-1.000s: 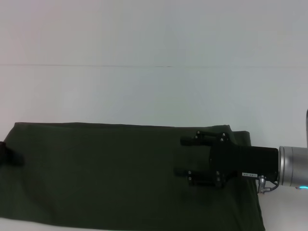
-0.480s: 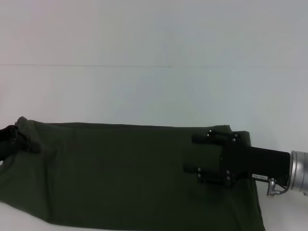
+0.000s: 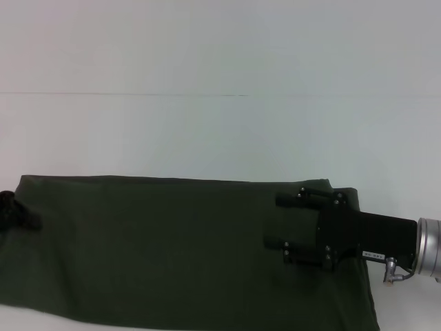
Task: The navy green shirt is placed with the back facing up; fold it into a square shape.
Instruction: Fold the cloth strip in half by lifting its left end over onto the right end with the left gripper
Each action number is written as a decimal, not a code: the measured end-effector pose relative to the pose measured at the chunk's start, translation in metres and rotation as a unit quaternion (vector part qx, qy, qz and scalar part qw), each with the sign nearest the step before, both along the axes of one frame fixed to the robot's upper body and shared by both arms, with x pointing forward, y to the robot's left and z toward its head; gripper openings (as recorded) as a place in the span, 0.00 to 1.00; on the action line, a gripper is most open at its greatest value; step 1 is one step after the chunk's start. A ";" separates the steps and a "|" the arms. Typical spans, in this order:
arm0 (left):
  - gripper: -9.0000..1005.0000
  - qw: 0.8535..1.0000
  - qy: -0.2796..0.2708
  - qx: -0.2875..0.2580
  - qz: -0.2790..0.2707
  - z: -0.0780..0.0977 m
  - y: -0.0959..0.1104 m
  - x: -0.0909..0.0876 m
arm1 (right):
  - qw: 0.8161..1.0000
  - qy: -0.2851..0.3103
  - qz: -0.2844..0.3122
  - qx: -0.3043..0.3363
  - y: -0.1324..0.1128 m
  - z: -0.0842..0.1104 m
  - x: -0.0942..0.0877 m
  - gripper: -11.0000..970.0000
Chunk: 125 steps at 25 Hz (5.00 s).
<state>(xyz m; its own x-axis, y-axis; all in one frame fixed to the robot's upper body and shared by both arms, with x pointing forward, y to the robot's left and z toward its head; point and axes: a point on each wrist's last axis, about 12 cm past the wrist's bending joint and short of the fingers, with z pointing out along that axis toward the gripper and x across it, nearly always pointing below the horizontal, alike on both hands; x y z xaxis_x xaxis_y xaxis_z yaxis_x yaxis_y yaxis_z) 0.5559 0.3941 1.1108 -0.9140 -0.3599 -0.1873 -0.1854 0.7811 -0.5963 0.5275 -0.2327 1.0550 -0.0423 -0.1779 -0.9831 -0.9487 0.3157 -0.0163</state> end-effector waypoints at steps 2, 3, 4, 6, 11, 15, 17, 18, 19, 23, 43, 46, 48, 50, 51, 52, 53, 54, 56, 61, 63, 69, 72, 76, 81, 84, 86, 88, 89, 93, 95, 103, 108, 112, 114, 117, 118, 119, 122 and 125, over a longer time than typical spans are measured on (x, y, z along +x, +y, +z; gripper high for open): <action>0.08 1.000 -0.002 0.015 -0.001 -0.002 0.000 -0.001 | 1.000 0.000 0.001 -0.001 0.000 0.000 0.000 0.77; 0.08 1.000 -0.002 0.021 -0.002 -0.002 0.000 -0.001 | 1.000 0.000 0.002 -0.001 0.000 0.000 0.000 0.77; 0.08 1.000 -0.003 0.024 -0.003 -0.002 0.000 -0.001 | 1.000 0.000 0.002 -0.001 0.000 0.000 0.000 0.77; 0.08 1.000 -0.003 0.025 -0.004 -0.001 0.000 -0.001 | 1.000 0.000 0.002 -0.001 0.000 0.000 0.000 0.77; 0.14 0.999 -0.014 0.029 -0.008 0.003 0.004 -0.002 | 1.000 -0.002 0.004 -0.001 0.001 0.001 0.001 0.77; 0.28 0.998 -0.032 0.048 0.009 0.009 0.015 -0.004 | 1.000 -0.002 0.005 -0.001 0.002 0.001 0.001 0.77; 0.37 0.997 -0.047 0.056 0.025 0.015 0.024 -0.006 | 1.000 -0.002 0.005 -0.001 0.002 0.001 0.001 0.77; 0.42 0.996 -0.053 0.058 0.032 0.018 0.028 -0.007 | 1.000 -0.002 0.005 0.000 0.002 0.001 0.001 0.77; 0.45 0.996 -0.060 0.061 0.037 0.022 0.032 -0.008 | 1.000 -0.002 0.005 0.000 0.002 0.001 0.001 0.77; 0.61 0.996 -0.078 0.036 0.024 0.036 0.034 -0.013 | 1.000 0.000 0.004 0.000 0.001 0.001 0.001 0.77; 0.96 0.999 -0.025 0.002 -0.039 -0.007 0.004 -0.011 | 0.999 0.001 0.040 -0.022 0.008 0.000 0.000 0.77; 0.96 0.999 -0.026 0.014 -0.028 -0.012 0.004 -0.011 | 0.999 0.001 0.039 -0.023 0.008 0.000 0.000 0.77; 0.96 0.999 -0.029 0.019 -0.022 -0.013 0.005 -0.010 | 0.999 0.001 0.039 -0.023 0.008 0.000 0.000 0.77; 0.96 0.999 -0.032 0.023 -0.018 -0.014 0.006 -0.009 | 0.999 0.001 0.039 -0.023 0.008 0.000 0.000 0.77; 0.95 0.999 -0.033 0.025 -0.016 -0.014 0.006 -0.008 | 0.999 0.001 0.038 -0.022 0.008 0.000 0.000 0.77; 0.95 0.999 -0.034 0.026 -0.015 -0.015 0.006 -0.008 | 0.999 0.001 0.038 -0.022 0.008 0.000 0.000 0.77; 0.95 0.999 -0.035 0.027 -0.014 -0.015 0.006 -0.008 | 0.999 0.001 0.038 -0.022 0.008 0.000 0.000 0.77; 0.95 0.999 -0.035 0.028 -0.013 -0.015 0.007 -0.008 | 0.999 0.001 0.038 -0.022 0.008 0.000 0.000 0.77; 0.95 0.999 -0.037 0.030 -0.011 -0.015 0.007 -0.007 | 0.999 0.001 0.038 -0.021 0.008 0.000 0.000 0.77; 0.95 0.999 -0.040 0.035 -0.007 -0.015 0.008 -0.006 | 0.999 -0.001 0.038 -0.021 0.008 0.001 0.001 0.77; 0.95 0.999 -0.040 0.035 -0.006 -0.015 0.008 -0.006 | 0.999 -0.002 0.039 -0.020 0.008 0.001 0.001 0.77; 0.95 0.998 -0.050 0.038 -0.002 -0.009 0.013 -0.003 | 0.999 -0.004 0.039 -0.021 0.009 0.002 0.001 0.77; 0.94 0.997 -0.057 0.049 -0.004 -0.003 0.017 -0.002 | 0.999 -0.004 0.039 -0.021 0.008 0.002 0.001 0.77; 0.94 0.997 -0.062 0.054 -0.003 0.001 0.020 -0.001 | 0.999 -0.004 0.039 -0.020 0.008 0.002 0.001 0.77; 0.94 0.996 -0.062 0.071 0.001 0.001 0.026 -0.002 | 0.999 -0.005 0.039 -0.020 0.009 0.002 0.001 0.77; 0.94 0.995 -0.059 0.083 0.001 -0.001 0.029 -0.003 | 0.999 -0.005 0.039 -0.021 0.009 0.002 0.001 0.77; 0.94 0.995 -0.059 0.084 0.000 -0.002 0.029 -0.004 | 0.999 -0.005 0.039 -0.021 0.009 0.002 0.002 0.77; 0.94 0.995 -0.059 0.085 -0.001 -0.003 0.028 -0.004 | 0.999 -0.005 0.039 -0.021 0.009 0.002 0.002 0.77; 0.94 0.995 -0.059 0.085 -0.001 -0.003 0.028 -0.004 | 0.999 -0.006 0.039 -0.021 0.009 0.002 0.002 0.77; 0.94 0.995 -0.058 0.086 -0.004 -0.004 0.027 -0.004 | 0.999 -0.006 0.040 -0.021 0.010 0.002 0.002 0.77; 0.94 0.994 -0.059 0.088 -0.004 -0.006 0.026 -0.004 | 0.999 -0.006 0.040 -0.021 0.010 0.002 0.002 0.77; 0.94 0.993 -0.061 0.099 0.004 -0.013 0.026 -0.005 | 0.999 -0.005 0.041 -0.020 0.011 0.002 0.002 0.77; 0.94 0.993 -0.061 0.103 0.005 -0.017 0.026 -0.006 | 0.999 -0.005 0.042 -0.019 0.011 0.002 0.001 0.77; 0.94 0.993 -0.062 0.105 0.006 -0.018 0.027 -0.006 | 0.999 -0.004 0.042 -0.019 0.010 0.002 0.001 0.77; 0.94 0.993 -0.061 0.104 0.007 -0.018 0.027 -0.007 | 0.999 -0.003 0.041 -0.019 0.010 0.001 0.000 0.77; 0.94 0.993 -0.060 0.104 0.007 -0.019 0.027 -0.007 | 0.999 -0.002 0.041 -0.018 0.010 0.001 0.000 0.77; 0.94 0.993 -0.059 0.104 0.007 -0.020 0.027 -0.008 | 0.999 -0.002 0.041 -0.018 0.010 0.001 0.000 0.77; 0.94 0.993 -0.058 0.103 0.007 -0.020 0.027 -0.008 | 0.999 -0.002 0.041 -0.018 0.010 0.001 0.000 0.77; 0.94 0.993 -0.057 0.102 0.006 -0.021 0.027 -0.008 | 0.999 -0.002 0.041 -0.018 0.010 0.001 0.000 0.77; 0.94 0.993 -0.057 0.101 0.004 -0.021 0.026 -0.009 | 0.999 -0.001 0.041 -0.018 0.010 0.001 0.000 0.77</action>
<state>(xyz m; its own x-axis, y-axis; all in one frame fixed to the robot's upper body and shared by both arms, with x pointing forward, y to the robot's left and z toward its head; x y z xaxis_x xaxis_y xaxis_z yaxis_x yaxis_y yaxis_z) 0.5473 0.4204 1.0898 -0.8796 -0.3121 -0.3592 -0.1327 0.8858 -0.4446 0.5272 -0.2232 1.0562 -0.0235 -0.2157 -0.9762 -0.9714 0.2357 -0.0287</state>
